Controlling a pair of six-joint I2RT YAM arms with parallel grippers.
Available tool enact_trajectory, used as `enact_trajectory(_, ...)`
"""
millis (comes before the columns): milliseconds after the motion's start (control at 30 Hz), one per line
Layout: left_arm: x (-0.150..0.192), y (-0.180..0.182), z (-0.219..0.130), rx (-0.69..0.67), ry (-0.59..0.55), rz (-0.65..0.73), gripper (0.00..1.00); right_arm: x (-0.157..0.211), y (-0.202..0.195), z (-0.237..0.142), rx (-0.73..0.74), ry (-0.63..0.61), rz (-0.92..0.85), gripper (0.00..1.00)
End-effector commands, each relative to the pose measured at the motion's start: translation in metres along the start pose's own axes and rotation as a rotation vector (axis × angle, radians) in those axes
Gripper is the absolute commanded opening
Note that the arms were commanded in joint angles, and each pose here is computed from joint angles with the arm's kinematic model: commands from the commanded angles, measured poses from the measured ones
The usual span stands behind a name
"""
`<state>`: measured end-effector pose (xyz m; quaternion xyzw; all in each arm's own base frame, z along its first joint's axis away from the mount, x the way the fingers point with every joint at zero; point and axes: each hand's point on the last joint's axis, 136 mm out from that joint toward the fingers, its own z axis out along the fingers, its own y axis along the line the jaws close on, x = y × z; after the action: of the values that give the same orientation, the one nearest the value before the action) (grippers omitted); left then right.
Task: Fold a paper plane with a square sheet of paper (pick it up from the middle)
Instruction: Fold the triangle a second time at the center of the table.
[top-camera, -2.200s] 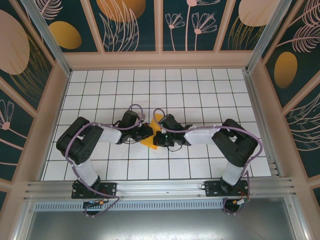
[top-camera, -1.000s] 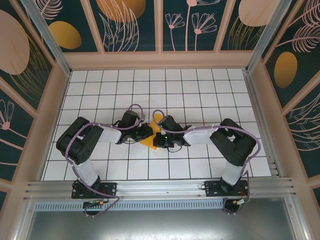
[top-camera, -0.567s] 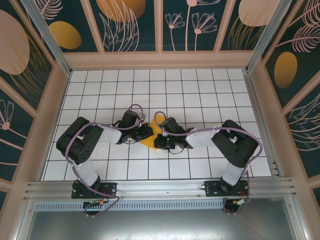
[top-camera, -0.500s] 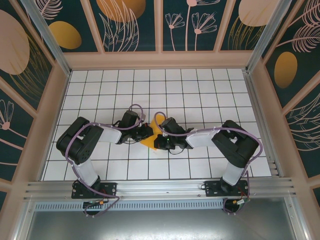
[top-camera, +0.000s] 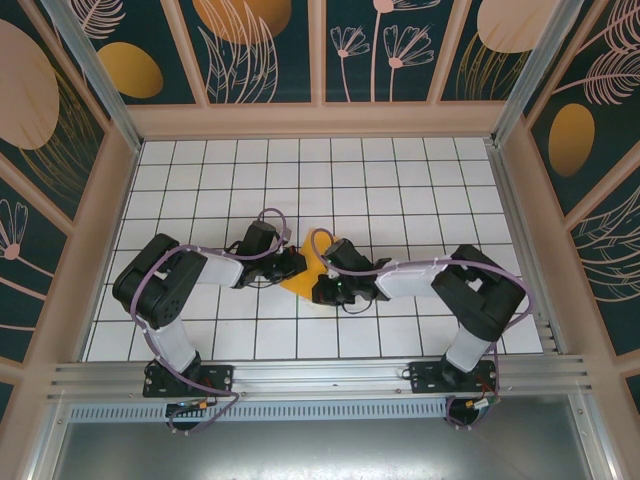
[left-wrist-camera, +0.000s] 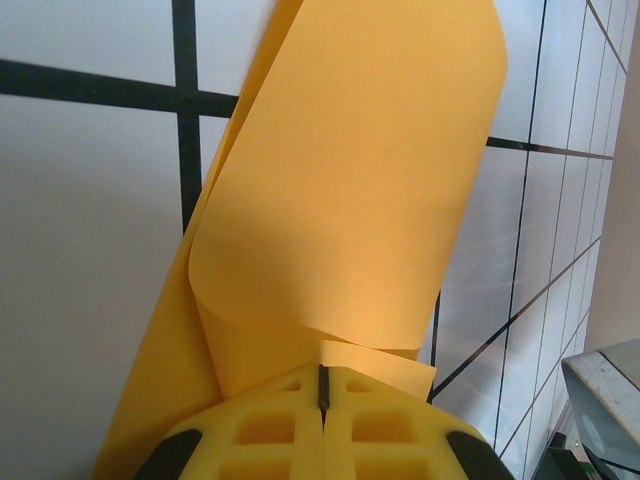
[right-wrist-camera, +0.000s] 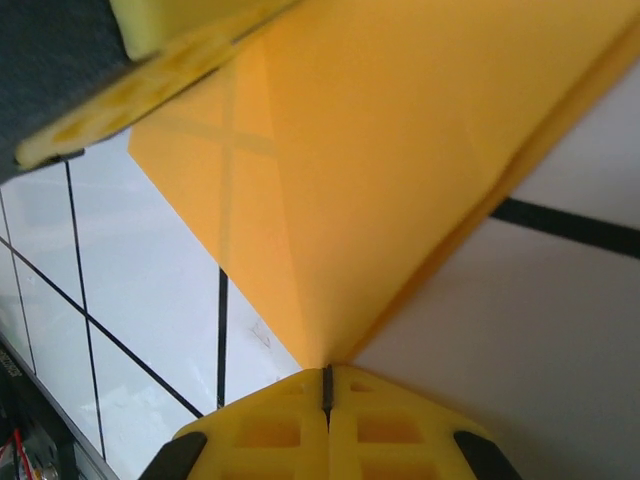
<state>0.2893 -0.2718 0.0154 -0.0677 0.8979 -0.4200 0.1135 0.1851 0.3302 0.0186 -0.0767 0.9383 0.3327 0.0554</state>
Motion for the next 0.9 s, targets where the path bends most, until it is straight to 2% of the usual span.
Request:
enact_trajectory(0, 0.014, 0.029, 0.002, -0.085, 0.034, -0.032, 0.0, -0.002, 0.015, -0.016, -0.012, -0.018, -0.016, 0.07)
enact_trajectory(167, 0.013, 0.027, 0.002, -0.079, 0.034, -0.031, 0.0, -0.029, 0.047, -0.031, -0.092, -0.123, -0.026, 0.07)
enact_trajectory(267, 0.013, 0.026, 0.002, -0.076, 0.035, -0.031, 0.0, -0.038, 0.052, -0.026, -0.103, -0.148, -0.009, 0.07)
enact_trajectory(467, 0.014, 0.027, 0.002, -0.075, 0.035, -0.033, 0.0, -0.048, 0.043, 0.001, -0.078, -0.117, 0.025, 0.07)
enact_trajectory(733, 0.013, 0.026, 0.001, -0.076, 0.031, -0.032, 0.0, 0.0, -0.008, 0.015, -0.013, 0.001, 0.107, 0.06)
enact_trajectory(867, 0.013, 0.027, 0.001, -0.08, 0.029, -0.034, 0.0, 0.021, -0.012, 0.007, -0.03, 0.035, 0.106, 0.07)
